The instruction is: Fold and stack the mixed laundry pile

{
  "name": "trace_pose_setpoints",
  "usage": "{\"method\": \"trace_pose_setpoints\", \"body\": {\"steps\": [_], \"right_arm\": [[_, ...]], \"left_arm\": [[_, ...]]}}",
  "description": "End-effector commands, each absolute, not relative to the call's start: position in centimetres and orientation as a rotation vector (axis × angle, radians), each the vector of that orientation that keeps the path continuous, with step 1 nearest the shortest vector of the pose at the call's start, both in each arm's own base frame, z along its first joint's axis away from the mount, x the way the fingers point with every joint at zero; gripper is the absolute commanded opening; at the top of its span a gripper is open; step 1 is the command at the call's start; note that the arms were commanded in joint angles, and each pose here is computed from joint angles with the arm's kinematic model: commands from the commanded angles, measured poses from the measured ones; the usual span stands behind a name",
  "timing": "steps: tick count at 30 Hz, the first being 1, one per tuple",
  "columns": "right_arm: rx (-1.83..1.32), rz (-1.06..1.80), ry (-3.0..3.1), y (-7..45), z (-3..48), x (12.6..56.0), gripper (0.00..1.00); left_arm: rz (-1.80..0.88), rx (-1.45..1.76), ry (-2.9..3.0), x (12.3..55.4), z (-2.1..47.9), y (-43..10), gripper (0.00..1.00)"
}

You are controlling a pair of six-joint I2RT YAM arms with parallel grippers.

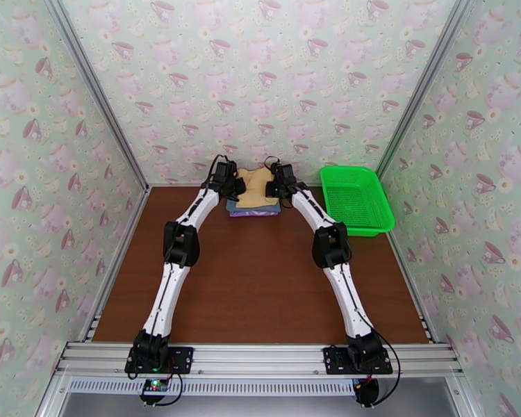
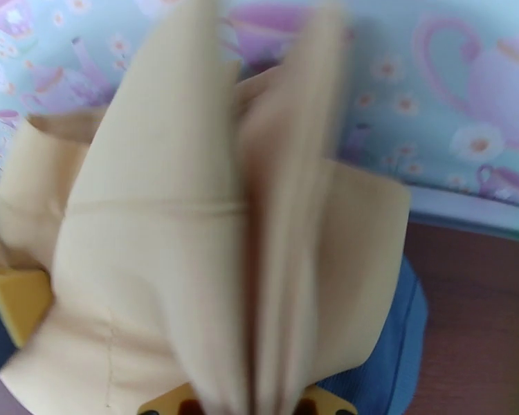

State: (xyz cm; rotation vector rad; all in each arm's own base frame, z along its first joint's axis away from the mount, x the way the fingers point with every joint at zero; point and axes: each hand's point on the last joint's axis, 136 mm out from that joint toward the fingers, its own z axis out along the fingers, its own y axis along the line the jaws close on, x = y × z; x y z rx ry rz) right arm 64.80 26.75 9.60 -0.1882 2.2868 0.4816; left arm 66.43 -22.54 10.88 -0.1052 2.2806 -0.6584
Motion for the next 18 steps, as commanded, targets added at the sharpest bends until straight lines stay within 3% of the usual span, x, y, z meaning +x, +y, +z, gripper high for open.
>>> {"method": "trace_pose_setpoints", "body": {"steps": [1, 2, 3, 5, 7, 12, 18], "right_arm": [[-0.048, 0.424, 2.274, 23.1, 9.3, 66.8, 0.09], [-0.046, 0.428, 2.278, 23.1, 9.0, 66.8, 0.20], [-0.041, 0.432, 2.282, 23.1, 8.7, 66.7, 0.31], [-0.035, 0.429, 2.283, 23.0, 8.8, 66.6, 0.50], [-0.038, 0.421, 2.275, 22.9, 9.5, 66.5, 0.61], [-0.031, 0.362, 2.247, 21.4, 13.4, 65.8, 0.73], [0.025, 0.297, 2.170, 18.1, 21.2, 61.4, 0.86]], "left_arm": [[-0.604, -0.198, 2.262, 67.8, 10.6, -18.1, 0.00], [-0.607, -0.200, 2.269, 67.8, 10.2, -18.0, 0.00], [-0.615, -0.201, 2.270, 67.8, 10.0, -18.1, 0.09], [-0.630, -0.206, 2.270, 68.0, 9.6, -18.1, 0.29], [-0.644, -0.206, 2.258, 68.1, 9.9, -18.1, 0.49], [-0.758, -0.163, 2.141, 68.7, 14.9, -19.1, 0.82], [-0.831, -0.047, 1.996, 66.7, 25.4, -19.9, 0.97]]}}
